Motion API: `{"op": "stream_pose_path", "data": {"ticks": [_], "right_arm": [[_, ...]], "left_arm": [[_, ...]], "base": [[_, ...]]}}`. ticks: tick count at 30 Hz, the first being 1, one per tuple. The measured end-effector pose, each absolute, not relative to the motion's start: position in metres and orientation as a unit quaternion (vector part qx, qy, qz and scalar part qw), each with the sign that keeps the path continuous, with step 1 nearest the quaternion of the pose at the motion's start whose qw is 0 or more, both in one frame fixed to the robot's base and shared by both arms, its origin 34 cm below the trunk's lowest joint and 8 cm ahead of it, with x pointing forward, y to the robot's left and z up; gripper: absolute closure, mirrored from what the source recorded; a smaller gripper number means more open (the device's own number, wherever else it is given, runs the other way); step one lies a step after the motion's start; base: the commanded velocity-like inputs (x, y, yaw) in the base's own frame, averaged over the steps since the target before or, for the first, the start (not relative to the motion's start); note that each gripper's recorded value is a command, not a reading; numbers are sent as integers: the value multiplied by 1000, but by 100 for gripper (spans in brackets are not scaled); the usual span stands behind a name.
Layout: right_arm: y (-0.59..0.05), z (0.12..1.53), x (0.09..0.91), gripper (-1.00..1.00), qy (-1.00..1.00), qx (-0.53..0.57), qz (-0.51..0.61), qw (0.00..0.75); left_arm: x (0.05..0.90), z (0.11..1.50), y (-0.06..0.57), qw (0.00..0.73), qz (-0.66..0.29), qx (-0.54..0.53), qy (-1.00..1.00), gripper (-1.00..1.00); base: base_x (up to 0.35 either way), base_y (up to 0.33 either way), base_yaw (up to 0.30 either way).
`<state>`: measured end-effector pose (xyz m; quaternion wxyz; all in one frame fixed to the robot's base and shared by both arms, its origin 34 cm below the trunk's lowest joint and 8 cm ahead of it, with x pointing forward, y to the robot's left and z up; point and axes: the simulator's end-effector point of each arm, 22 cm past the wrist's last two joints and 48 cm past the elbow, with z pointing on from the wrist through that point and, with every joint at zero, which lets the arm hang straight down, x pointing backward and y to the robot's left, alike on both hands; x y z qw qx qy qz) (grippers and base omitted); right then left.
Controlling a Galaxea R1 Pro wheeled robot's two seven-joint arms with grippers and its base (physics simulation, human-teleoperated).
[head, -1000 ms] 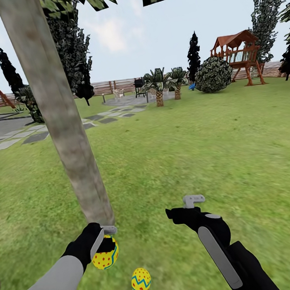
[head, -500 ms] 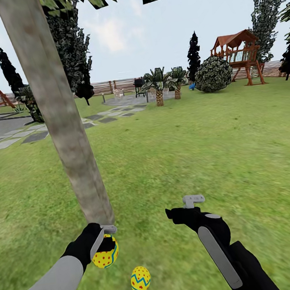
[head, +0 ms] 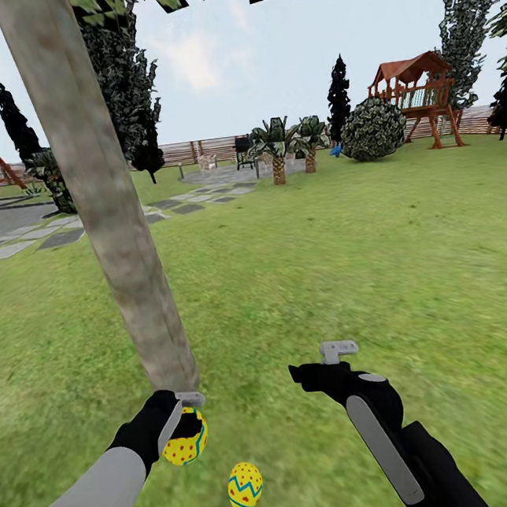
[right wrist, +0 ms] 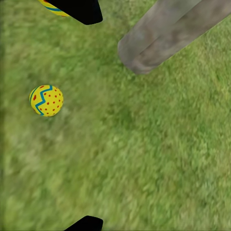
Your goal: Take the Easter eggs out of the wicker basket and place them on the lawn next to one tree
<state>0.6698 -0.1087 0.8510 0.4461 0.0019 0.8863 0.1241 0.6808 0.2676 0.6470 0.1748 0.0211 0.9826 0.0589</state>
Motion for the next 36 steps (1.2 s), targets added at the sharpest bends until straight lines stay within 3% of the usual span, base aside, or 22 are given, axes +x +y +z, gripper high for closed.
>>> {"op": "stream_pose_path", "data": {"ticks": [36], "right_arm": [[-107,785,663,-100,886,2,126,446]], "left_arm": [[689,587,267,210,57,19,976,100]], "base": [[0,0,0]]}}
